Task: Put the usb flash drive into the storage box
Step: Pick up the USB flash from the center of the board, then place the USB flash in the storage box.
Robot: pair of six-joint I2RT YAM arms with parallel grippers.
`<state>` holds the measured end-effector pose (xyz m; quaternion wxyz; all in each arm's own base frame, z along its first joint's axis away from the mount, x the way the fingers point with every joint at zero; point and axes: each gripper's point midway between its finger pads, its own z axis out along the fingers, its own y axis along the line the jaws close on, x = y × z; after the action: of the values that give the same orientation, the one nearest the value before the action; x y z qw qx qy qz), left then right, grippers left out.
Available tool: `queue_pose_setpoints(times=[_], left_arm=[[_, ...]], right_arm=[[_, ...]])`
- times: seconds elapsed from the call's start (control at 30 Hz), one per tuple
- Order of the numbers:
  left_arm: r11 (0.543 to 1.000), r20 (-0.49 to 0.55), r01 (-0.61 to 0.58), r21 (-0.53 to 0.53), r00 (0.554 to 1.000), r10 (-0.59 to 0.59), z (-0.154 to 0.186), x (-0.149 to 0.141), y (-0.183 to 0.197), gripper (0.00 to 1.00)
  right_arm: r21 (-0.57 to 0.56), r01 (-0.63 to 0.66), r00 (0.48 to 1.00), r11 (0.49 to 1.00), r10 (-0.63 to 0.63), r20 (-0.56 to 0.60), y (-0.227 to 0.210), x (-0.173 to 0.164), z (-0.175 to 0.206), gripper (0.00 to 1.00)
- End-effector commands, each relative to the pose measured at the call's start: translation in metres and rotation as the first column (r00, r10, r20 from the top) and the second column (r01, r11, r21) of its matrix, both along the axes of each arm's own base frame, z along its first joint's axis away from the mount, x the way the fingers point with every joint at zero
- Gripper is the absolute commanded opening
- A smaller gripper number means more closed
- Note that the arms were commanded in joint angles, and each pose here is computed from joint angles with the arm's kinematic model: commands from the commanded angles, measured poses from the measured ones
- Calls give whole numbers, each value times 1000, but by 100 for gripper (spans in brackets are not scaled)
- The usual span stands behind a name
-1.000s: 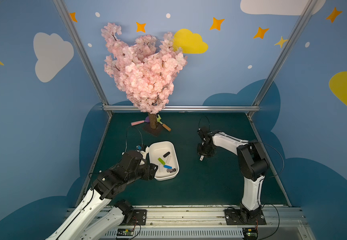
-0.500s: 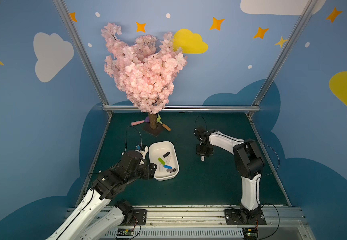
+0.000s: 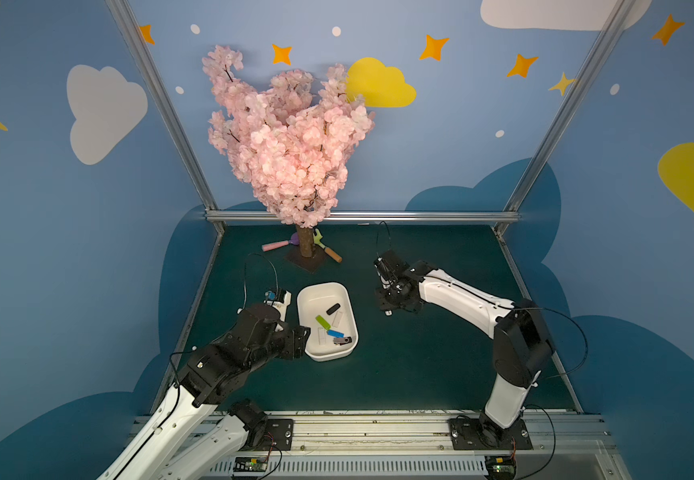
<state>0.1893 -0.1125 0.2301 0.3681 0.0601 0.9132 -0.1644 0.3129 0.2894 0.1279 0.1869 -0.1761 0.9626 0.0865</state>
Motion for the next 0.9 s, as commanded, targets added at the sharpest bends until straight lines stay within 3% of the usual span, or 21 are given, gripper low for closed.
queue_pose_setpoints(times=[0.0, 0.17, 0.7, 0.87], left_arm=[[1000, 6, -29, 10, 1000, 29, 1, 0, 6, 73], [1000, 3, -28, 11, 1000, 28, 0, 0, 6, 74], [1000, -9, -20, 11, 1000, 20, -2, 0, 4, 74], [1000, -12, -21, 13, 1000, 21, -3, 0, 4, 74]], right_arm=[[56, -116, 993, 992, 114, 31, 25, -12, 26, 19], [140, -197, 980, 970, 199, -1, 69, -29, 30, 19], [48, -216, 967, 975, 220, -128, 124, -44, -48, 23], [50, -235, 963, 971, 240, -121, 130, -47, -47, 37]])
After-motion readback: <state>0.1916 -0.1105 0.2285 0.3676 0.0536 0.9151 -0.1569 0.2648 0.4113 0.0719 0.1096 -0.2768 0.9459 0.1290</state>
